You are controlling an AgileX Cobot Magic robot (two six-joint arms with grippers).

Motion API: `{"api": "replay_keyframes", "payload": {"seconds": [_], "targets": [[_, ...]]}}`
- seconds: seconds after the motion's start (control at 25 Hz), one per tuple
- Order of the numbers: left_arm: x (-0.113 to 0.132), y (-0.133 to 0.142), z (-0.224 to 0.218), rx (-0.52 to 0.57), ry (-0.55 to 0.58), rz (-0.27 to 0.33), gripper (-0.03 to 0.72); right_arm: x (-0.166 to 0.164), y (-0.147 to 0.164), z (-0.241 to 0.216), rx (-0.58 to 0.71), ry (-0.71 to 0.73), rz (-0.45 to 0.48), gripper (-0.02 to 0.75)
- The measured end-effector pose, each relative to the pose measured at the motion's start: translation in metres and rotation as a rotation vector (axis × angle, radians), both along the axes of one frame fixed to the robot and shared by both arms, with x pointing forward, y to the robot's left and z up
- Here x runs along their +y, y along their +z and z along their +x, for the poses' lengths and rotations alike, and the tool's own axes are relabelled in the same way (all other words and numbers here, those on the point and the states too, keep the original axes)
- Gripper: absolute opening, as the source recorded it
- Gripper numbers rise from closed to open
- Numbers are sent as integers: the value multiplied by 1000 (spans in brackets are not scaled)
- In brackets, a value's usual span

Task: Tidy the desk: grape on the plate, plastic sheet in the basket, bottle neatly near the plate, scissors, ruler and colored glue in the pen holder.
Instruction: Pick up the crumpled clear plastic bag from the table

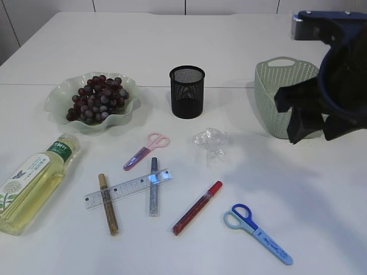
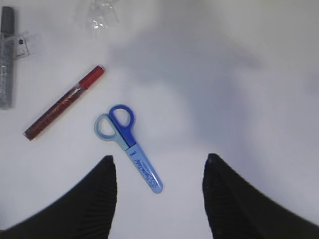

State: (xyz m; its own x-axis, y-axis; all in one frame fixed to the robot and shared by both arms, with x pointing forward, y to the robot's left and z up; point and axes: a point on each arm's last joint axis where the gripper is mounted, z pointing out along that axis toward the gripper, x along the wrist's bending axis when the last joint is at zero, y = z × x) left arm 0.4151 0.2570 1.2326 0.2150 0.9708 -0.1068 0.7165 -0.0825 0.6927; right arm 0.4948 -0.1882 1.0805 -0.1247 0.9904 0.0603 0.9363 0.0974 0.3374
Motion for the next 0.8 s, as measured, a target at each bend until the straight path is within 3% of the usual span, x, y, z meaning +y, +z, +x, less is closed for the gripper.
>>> {"api": "replay_keyframes", "payload": {"seconds": [0.24,0.56,0.8], "targets": [[2,9,-28,-43,5,-71,425,15,-17,5,-88,28,-5,439],[4,-24,-43,40,3,-73,425,65,-48,42,-46,90,-67,439],[5,-25,-50,33,3,-77,425,91,-70,84,11,81,-113,439]]}}
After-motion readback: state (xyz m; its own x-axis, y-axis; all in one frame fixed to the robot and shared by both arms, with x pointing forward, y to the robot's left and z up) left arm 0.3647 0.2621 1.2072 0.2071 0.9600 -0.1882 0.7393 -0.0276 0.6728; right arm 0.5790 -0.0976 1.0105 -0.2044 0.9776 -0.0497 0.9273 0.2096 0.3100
